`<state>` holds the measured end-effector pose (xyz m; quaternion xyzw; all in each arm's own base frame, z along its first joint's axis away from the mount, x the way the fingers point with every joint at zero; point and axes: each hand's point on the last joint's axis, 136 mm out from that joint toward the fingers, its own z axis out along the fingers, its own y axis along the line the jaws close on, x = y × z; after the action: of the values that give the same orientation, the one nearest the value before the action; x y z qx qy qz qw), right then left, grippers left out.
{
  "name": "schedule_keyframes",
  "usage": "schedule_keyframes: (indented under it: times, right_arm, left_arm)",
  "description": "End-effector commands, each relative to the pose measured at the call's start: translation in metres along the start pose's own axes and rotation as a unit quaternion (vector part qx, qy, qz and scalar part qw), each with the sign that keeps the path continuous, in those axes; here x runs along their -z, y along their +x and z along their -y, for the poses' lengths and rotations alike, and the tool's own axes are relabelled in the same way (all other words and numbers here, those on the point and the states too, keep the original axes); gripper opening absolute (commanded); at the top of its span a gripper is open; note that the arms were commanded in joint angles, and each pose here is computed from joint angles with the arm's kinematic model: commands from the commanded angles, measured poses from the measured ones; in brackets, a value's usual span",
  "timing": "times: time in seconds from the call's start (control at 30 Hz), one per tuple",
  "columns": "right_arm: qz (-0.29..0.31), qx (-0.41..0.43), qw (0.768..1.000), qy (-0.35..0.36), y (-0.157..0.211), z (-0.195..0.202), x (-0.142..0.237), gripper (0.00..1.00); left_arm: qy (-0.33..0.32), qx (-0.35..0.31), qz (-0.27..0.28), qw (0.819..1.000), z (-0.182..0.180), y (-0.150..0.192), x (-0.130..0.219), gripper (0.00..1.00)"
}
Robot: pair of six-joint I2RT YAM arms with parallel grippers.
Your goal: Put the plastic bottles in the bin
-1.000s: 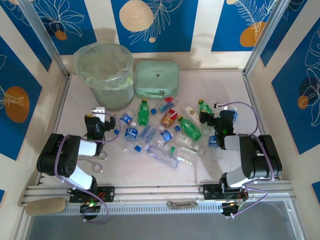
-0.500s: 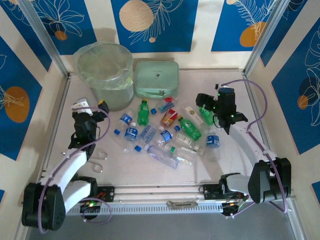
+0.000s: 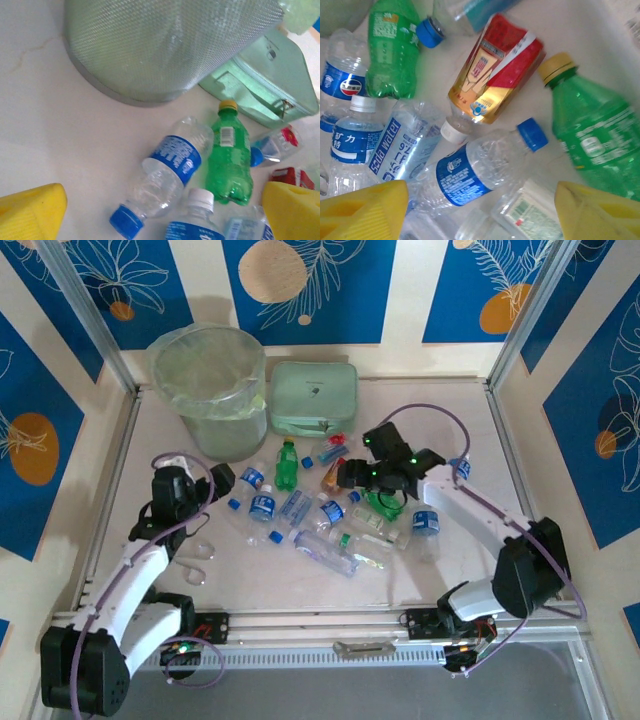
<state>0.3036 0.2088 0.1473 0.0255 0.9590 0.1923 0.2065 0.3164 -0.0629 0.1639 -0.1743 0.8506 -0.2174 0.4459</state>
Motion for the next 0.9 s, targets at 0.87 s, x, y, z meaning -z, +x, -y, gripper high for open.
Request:
schedule_keyframes:
  times: [0.87]
  right_arm:
    - [0.043, -0.218, 0.971, 0.088, -0.042, 0.005, -0.121, 0.71]
  left_arm:
    - [0.054, -0.082, -0.084, 0.992, 0.053, 0.033, 0.006, 1.0]
